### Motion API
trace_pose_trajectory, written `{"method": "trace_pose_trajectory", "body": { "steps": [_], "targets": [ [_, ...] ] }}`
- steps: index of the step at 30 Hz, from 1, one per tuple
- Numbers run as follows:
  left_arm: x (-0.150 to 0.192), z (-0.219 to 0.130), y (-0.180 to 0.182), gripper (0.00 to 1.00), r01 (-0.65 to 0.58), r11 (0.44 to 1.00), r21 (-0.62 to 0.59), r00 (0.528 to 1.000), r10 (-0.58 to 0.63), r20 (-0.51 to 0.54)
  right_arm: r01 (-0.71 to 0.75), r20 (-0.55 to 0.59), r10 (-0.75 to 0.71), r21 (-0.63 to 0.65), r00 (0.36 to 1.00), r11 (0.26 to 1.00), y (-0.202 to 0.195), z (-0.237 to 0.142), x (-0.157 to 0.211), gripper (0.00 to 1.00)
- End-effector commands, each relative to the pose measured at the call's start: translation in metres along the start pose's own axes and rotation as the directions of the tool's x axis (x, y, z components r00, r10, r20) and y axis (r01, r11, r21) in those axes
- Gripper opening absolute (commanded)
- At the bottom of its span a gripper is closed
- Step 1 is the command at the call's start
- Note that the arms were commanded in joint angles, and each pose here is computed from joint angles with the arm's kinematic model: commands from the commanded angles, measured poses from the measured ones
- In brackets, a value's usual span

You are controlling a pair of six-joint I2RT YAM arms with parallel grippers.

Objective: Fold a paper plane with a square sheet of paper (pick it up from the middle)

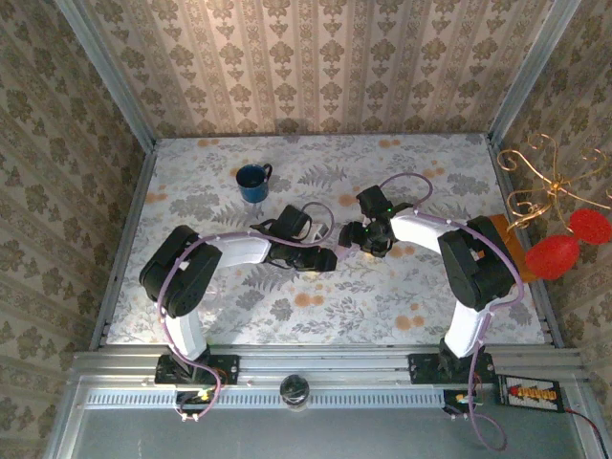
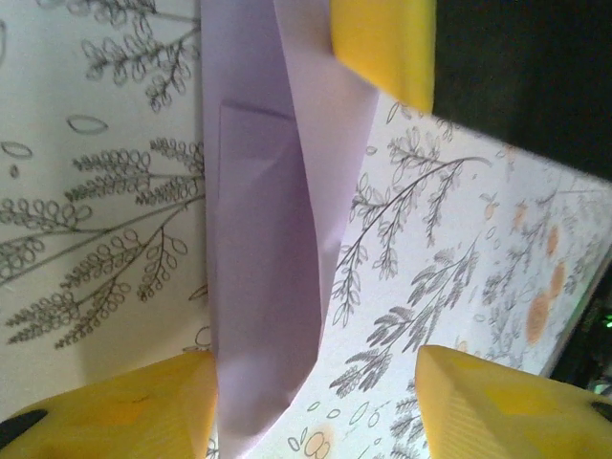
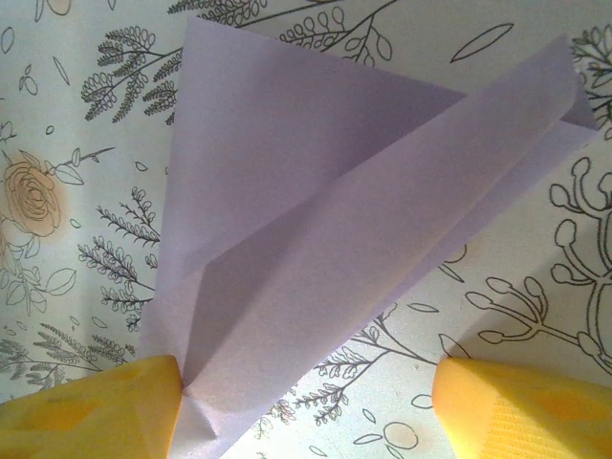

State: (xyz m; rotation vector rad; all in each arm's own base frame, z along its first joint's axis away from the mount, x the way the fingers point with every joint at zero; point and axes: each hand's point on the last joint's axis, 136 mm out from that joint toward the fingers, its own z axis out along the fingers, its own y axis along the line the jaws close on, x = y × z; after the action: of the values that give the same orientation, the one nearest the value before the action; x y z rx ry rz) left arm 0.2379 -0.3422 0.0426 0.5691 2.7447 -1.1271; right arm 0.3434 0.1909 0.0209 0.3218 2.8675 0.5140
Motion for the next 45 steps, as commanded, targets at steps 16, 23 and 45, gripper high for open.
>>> {"method": "trace_pose_trajectory", "body": {
  "steps": [16,23,45],
  "targets": [
    [-0.008,0.012,0.008,0.57,-0.08,0.993,-0.085,0.996,0.076,-0.048,-0.016,-0.084,0.02,0.051,0.996,0.999,-0.018,0.037,0.023,0.73],
    [-0.004,0.015,0.016,0.48,-0.063,0.993,-0.097,0.997,0.058,-0.057,-0.022,-0.085,0.026,0.048,0.996,0.999,-0.018,0.038,0.023,0.73],
    [0.003,0.02,0.036,0.25,-0.006,0.994,-0.107,0.998,-0.002,-0.07,-0.031,-0.092,0.036,0.05,0.995,0.998,-0.024,0.041,0.024,0.72]
  ]
}}
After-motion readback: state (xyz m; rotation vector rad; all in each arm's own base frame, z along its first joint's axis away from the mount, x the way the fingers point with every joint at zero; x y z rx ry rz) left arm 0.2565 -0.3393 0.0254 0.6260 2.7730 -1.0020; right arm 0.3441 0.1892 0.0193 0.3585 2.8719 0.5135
